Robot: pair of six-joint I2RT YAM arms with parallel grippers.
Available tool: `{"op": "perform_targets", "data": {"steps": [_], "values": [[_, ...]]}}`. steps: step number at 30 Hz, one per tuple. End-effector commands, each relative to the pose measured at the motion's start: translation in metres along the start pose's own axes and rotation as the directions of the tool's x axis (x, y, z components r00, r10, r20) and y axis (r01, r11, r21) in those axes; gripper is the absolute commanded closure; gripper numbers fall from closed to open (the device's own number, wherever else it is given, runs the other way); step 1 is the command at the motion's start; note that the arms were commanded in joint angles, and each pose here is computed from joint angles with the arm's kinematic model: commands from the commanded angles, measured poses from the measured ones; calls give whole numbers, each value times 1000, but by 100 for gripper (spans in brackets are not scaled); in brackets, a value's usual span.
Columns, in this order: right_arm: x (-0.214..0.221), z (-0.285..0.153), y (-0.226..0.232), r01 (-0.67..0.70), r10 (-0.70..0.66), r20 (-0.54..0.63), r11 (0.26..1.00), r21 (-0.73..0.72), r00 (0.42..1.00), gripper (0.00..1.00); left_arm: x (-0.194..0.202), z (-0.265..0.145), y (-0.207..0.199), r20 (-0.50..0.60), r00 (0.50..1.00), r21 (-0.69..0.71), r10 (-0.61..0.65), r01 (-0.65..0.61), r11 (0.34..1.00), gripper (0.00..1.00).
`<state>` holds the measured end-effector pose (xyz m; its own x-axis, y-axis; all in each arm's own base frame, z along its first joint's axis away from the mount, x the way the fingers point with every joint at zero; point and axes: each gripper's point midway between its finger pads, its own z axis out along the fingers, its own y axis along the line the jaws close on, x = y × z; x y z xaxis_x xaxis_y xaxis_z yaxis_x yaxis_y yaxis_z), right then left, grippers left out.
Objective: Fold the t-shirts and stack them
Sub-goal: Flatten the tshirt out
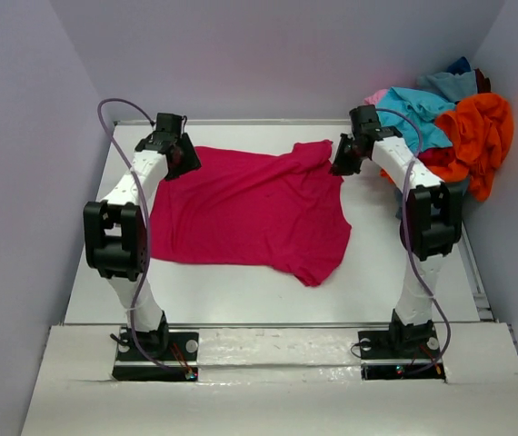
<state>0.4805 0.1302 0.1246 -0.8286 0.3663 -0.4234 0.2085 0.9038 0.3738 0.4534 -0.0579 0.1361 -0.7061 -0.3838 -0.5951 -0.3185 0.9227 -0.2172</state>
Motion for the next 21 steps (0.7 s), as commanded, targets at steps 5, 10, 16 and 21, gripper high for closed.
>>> {"op": "perform_targets", "data": {"steps": [5,10,16,21], "values": [[38,34,-5,-6,6,-146,1000,-1,989,83,-43,34,-23,38,999,4,23,-23,1000,34],[34,53,-4,-14,16,-171,1000,8,985,83,-60,45,-18,41,999,31,-24,23,999,34],[28,69,1,-18,18,-188,1000,3,982,83,-65,66,-13,16,999,36,-36,36,999,35],[34,72,1,-11,13,-200,1000,12,980,83,-57,86,-16,-41,999,64,-33,36,997,35]]}}
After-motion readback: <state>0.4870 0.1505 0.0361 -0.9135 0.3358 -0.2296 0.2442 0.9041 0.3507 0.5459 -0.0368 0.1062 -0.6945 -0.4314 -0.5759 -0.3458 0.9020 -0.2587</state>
